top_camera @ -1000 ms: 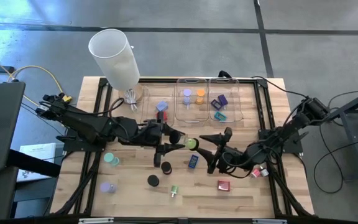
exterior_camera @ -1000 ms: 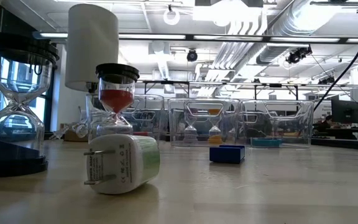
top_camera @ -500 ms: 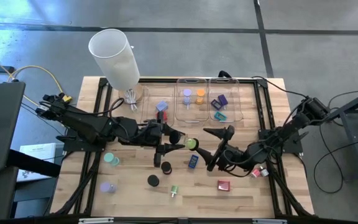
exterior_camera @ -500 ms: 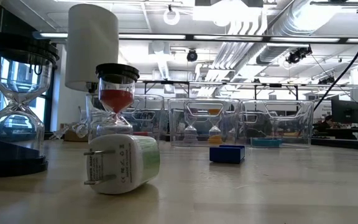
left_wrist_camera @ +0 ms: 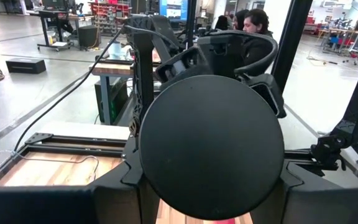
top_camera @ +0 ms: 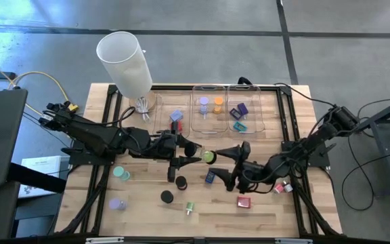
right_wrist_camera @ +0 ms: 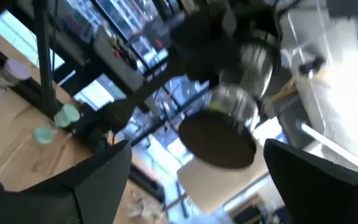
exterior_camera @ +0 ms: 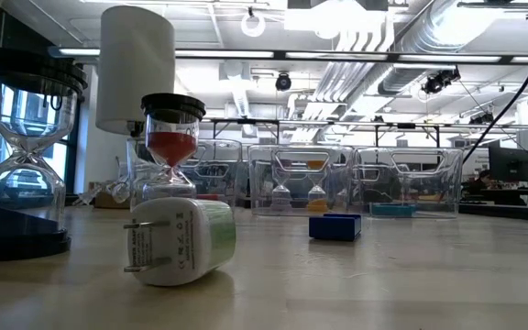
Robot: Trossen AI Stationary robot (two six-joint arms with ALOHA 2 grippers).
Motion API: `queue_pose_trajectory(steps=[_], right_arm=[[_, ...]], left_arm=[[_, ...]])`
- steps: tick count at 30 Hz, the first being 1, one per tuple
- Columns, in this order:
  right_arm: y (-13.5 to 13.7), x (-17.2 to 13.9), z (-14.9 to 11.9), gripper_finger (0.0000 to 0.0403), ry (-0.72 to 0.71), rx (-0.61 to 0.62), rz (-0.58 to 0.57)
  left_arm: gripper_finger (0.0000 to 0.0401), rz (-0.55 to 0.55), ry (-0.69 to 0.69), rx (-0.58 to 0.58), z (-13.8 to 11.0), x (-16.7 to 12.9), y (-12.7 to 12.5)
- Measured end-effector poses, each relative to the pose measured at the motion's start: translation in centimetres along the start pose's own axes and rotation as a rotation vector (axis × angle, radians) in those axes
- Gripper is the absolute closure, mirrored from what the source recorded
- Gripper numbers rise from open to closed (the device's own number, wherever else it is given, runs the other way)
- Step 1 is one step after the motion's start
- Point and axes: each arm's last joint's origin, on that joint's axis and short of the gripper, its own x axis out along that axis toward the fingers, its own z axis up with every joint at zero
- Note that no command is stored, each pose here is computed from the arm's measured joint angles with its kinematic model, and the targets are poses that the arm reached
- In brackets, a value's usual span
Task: Pick & Place Office items
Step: Put the green hourglass into the middle transparent bin
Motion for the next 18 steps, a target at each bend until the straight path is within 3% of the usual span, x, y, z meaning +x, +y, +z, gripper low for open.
queue_pose_trajectory(steps=[18], right_arm=[[-1.4, 1.7, -1.1, 0.005, -0.12, -0.108, -0.022]], left_arm=[[0.0236, -0.003, -0.021, 0.007, 0.2, 0.0, 0.0]])
